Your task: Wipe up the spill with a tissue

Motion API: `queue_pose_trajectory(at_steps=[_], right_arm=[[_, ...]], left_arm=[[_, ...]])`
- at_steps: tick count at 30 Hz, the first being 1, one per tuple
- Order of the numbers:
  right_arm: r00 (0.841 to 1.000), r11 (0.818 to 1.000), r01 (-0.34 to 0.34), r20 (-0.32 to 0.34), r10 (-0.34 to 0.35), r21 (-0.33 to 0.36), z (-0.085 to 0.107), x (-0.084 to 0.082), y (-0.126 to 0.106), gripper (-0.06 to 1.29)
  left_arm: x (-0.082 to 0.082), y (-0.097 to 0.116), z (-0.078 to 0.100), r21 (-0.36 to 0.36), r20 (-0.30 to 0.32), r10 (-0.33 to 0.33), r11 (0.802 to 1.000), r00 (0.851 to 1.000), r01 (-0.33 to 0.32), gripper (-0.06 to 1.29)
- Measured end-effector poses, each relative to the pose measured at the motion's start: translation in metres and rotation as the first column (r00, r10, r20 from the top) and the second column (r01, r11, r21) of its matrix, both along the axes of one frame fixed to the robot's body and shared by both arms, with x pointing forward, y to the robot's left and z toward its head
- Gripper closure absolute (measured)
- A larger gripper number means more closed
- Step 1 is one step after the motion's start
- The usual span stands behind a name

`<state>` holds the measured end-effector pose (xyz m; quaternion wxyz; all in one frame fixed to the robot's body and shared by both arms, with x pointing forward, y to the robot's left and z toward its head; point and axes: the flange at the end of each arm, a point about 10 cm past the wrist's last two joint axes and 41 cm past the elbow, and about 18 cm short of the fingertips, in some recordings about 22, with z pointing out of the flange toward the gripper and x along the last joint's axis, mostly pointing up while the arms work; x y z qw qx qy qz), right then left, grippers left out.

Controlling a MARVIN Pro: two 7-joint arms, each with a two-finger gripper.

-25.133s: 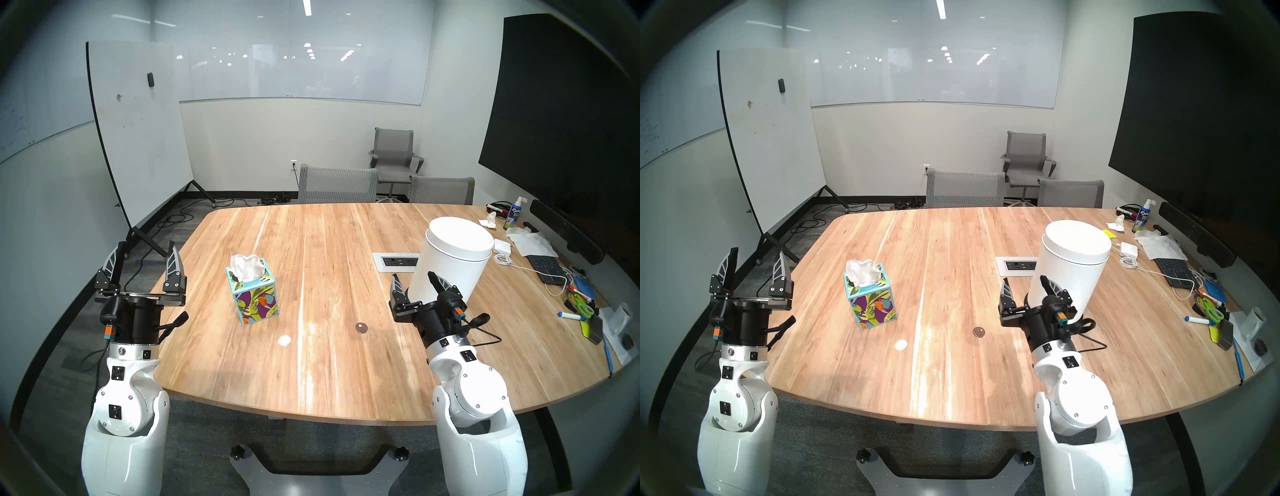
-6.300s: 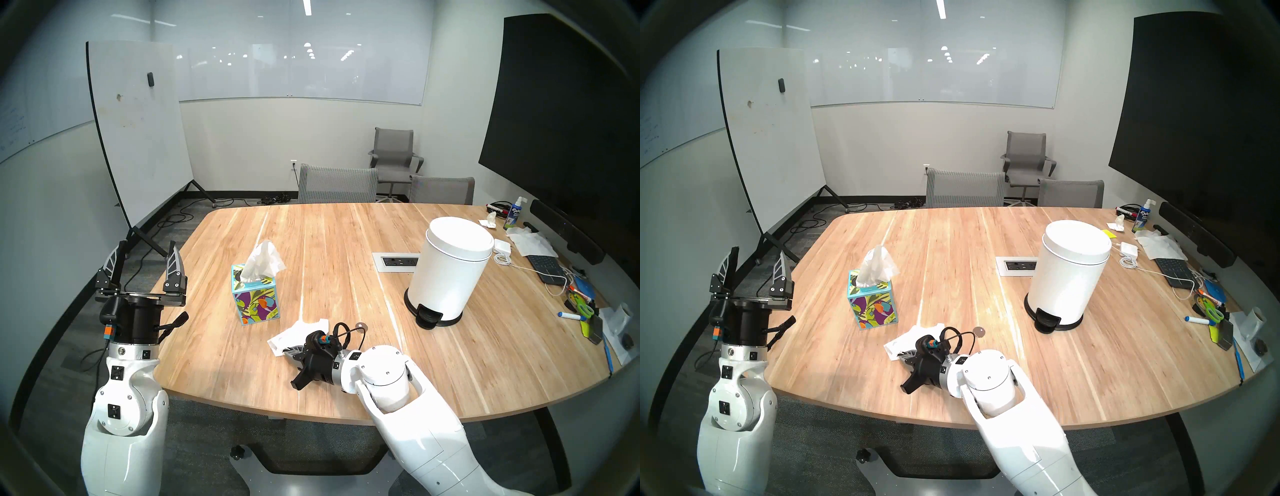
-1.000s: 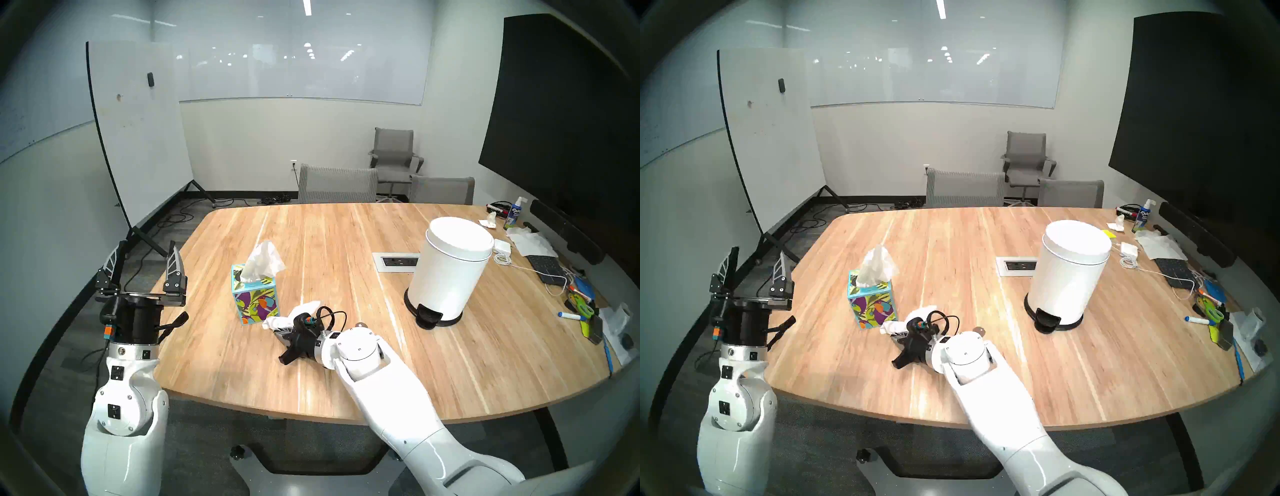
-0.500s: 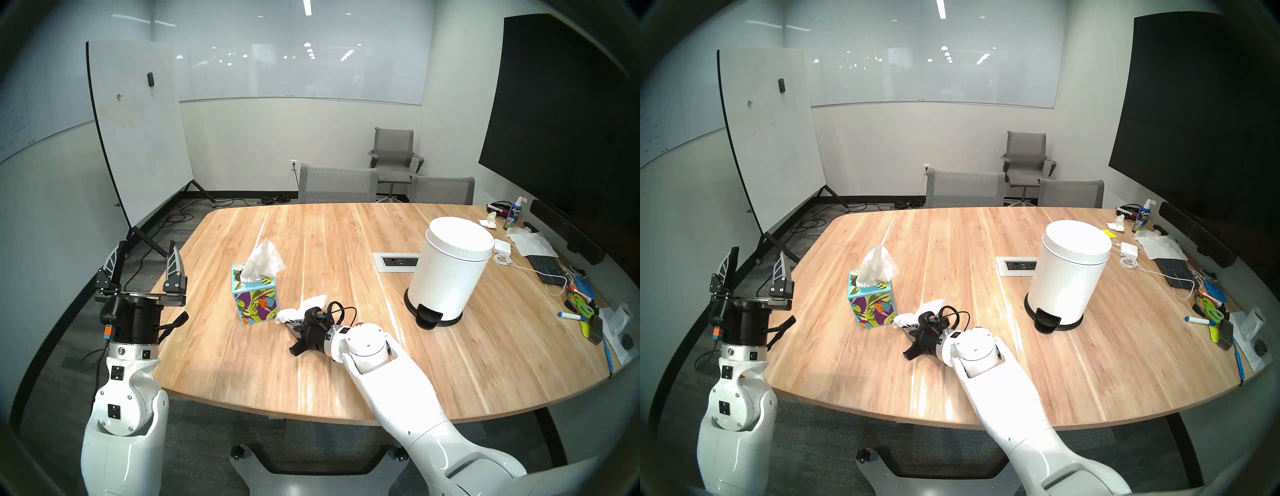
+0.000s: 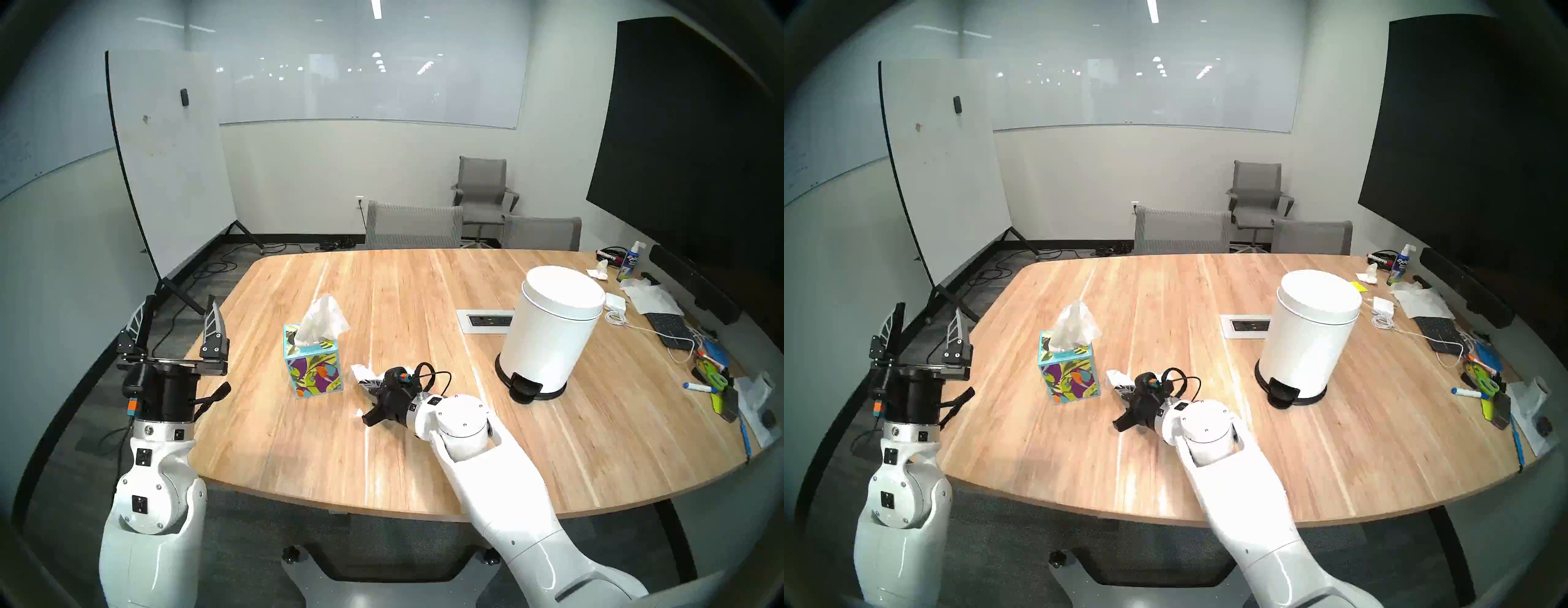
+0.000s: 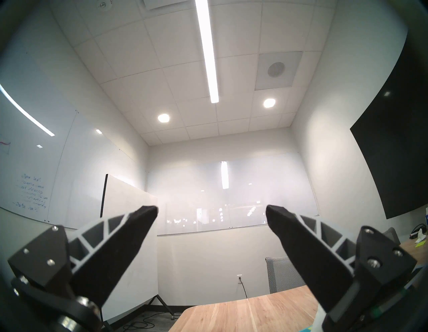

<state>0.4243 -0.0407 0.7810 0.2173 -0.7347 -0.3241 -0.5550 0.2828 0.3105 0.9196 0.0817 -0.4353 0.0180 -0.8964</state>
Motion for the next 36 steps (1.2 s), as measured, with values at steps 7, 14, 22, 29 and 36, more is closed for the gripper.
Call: queue_pose_trajectory(at_steps=[7,14,22,29,36], right_arm=[[0.998,0.998,0.046,0.031,-0.047,0.031,0.011,-0.010,-0.010,1.25],[0.996,0.996,0.078,0.049,-0.081,0.049,0.014,-0.026,-0.020,1.25],[0.993,0.993,0.106,0.050,-0.109,0.054,0.007,-0.045,-0.033,1.25],[0.989,0.989,0.137,0.054,-0.140,0.060,-0.002,-0.058,-0.047,1.25],[0.983,0.983,0.168,0.065,-0.173,0.073,-0.006,-0.068,-0.064,1.25]], left_arm=[[0.000,0.000,0.000,0.000,0.000,0.000,1.000,1.000,0.000,-0.04],[0.000,0.000,0.000,0.000,0.000,0.000,1.000,1.000,0.000,-0.04],[0.000,0.000,0.000,0.000,0.000,0.000,1.000,1.000,0.000,-0.04],[0.000,0.000,0.000,0.000,0.000,0.000,1.000,1.000,0.000,-0.04],[0.000,0.000,0.000,0.000,0.000,0.000,1.000,1.000,0.000,-0.04]])
